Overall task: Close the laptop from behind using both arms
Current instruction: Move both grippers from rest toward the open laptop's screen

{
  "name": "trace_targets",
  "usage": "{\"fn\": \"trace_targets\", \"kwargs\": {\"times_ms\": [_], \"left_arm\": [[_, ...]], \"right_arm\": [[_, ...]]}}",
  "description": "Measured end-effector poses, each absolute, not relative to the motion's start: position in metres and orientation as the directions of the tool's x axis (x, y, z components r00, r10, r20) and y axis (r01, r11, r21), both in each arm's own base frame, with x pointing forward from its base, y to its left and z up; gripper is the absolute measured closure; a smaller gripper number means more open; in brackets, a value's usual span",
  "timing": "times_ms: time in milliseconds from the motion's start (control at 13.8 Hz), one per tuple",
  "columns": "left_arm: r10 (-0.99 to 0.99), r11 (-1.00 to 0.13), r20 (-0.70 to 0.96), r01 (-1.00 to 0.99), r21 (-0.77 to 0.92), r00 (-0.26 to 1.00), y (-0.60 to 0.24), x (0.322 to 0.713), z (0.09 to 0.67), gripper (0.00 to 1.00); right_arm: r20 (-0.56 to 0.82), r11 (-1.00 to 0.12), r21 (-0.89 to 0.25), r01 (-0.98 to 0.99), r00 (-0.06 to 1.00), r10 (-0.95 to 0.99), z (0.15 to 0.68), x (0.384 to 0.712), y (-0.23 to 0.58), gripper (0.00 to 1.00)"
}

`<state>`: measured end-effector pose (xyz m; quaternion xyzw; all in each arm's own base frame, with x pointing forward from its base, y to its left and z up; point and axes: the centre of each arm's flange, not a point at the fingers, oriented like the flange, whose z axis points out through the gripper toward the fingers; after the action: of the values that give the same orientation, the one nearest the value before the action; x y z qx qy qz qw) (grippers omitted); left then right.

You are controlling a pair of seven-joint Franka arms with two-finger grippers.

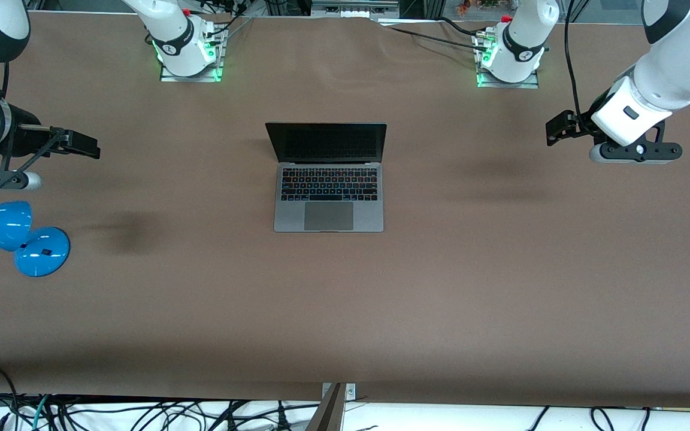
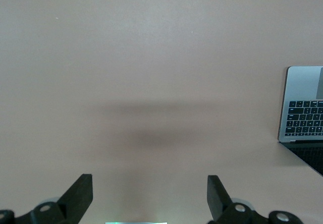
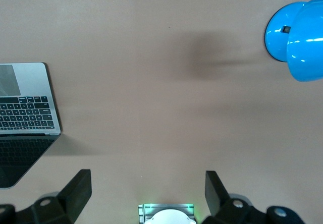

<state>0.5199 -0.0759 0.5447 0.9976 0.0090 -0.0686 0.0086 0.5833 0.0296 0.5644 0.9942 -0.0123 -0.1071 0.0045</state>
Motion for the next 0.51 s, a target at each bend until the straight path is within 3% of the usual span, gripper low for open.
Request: {"fn": "trace_targets", "kwargs": {"times_ms": [506], "left_arm": [[0.019,-1.000,-0.154,0.021,0.014,0.988,-0.0745,0.5192,0.5422,0.00]], "right_arm": [[-0.223,-1.000,0.018,-0.024,0.974,-0.027,0.5578,0.5858,0.0289,0.00]]}}
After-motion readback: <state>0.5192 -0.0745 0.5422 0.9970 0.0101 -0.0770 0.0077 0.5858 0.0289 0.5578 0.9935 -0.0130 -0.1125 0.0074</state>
